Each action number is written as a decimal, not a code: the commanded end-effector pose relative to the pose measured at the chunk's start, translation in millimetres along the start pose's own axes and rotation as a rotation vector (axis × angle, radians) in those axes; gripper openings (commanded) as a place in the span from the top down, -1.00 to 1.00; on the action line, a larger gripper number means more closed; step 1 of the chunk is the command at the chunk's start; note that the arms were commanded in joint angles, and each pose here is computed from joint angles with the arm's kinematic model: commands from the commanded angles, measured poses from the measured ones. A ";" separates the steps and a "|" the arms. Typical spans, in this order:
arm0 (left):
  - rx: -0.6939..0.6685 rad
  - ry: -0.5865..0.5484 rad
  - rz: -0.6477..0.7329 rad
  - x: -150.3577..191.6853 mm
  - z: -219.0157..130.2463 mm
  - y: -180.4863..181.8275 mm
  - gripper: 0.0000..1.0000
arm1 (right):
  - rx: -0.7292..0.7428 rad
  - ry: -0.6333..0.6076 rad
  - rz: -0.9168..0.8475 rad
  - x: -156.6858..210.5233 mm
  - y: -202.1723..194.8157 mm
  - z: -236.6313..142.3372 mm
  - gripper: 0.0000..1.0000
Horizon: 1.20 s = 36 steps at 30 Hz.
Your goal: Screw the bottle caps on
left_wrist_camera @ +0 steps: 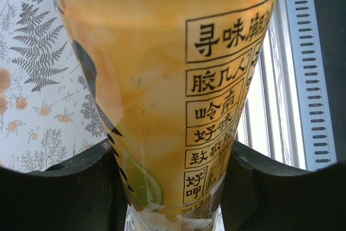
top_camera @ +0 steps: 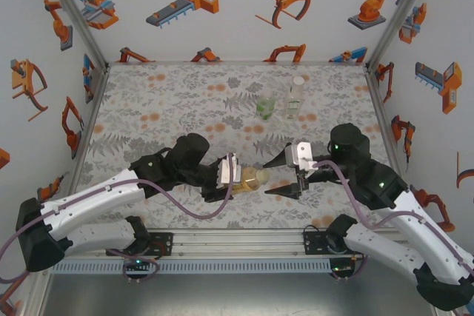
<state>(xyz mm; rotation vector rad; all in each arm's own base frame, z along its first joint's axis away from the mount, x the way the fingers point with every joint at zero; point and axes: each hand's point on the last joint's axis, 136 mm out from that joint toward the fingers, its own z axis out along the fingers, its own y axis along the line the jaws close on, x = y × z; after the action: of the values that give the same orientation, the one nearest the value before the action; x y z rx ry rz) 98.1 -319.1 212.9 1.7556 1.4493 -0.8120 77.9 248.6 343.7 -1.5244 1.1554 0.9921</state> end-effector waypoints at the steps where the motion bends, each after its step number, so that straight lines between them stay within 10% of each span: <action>1: 0.011 -0.044 0.023 -16.6 -7.8 -2.4 1.00 | -0.008 -0.036 -0.085 -5.9 -1.8 1.9 -0.08; 36: 0.006 -0.059 0.026 -19.4 -9.4 -2.8 1.00 | -0.008 -0.011 -0.058 0.5 -3.8 4.2 0.21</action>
<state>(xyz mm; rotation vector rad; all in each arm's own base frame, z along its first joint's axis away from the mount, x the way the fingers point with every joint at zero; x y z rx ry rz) 97.4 -319.1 213.1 1.7568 1.4480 -0.8158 83.0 254.2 341.5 -1.5414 1.1164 0.9716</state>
